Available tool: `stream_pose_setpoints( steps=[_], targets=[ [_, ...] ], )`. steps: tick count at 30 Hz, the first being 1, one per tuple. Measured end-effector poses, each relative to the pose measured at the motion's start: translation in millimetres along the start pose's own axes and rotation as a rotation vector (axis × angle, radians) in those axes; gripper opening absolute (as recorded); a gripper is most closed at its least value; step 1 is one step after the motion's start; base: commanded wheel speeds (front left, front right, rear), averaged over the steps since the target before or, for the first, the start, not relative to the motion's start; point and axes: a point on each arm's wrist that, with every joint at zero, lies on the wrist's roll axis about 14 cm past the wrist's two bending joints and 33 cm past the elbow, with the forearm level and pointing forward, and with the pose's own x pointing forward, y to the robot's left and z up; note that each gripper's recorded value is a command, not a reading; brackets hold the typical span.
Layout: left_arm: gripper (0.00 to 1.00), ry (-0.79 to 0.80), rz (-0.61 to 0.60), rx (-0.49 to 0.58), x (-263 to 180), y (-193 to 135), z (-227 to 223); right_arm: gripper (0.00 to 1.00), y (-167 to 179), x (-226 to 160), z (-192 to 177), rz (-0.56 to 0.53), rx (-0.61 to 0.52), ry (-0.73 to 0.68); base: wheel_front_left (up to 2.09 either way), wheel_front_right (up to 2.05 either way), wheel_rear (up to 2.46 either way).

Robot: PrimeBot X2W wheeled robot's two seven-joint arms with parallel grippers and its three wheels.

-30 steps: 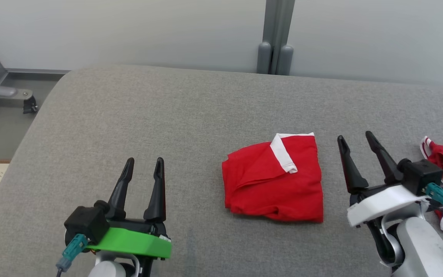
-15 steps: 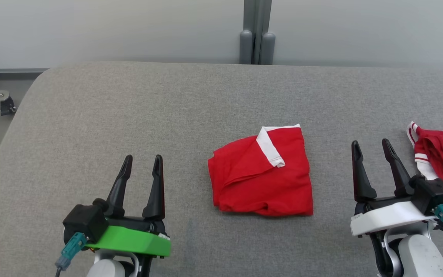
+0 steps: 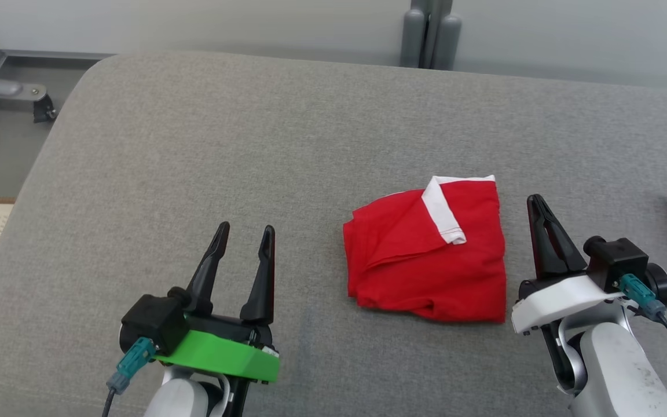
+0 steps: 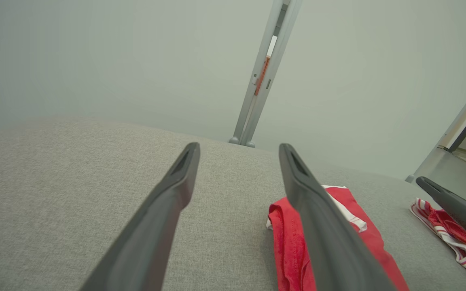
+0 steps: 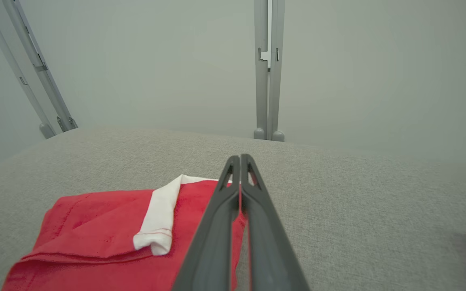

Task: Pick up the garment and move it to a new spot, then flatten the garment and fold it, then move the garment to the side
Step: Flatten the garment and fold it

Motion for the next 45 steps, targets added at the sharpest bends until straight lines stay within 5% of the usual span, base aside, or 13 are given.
stream_pose_setpoints(
  steps=[15,31,45],
  targets=[
    [1.0,0.002,0.133,0.023,-22.1,35.0,5.4,0.0,43.5,17.9,-90.9,0.141,0.003,0.258,0.0,0.0,0.0],
    [1.0,-0.026,0.226,0.031,-53.4,52.6,17.4,0.0,113.4,52.6,-66.1,0.337,-0.011,0.188,0.0,0.0,0.0],
    [1.0,-0.021,0.303,0.029,-65.5,68.3,18.0,0.0,125.4,50.9,-128.6,0.38,-0.017,0.395,0.0,0.0,0.0]
  ],
)
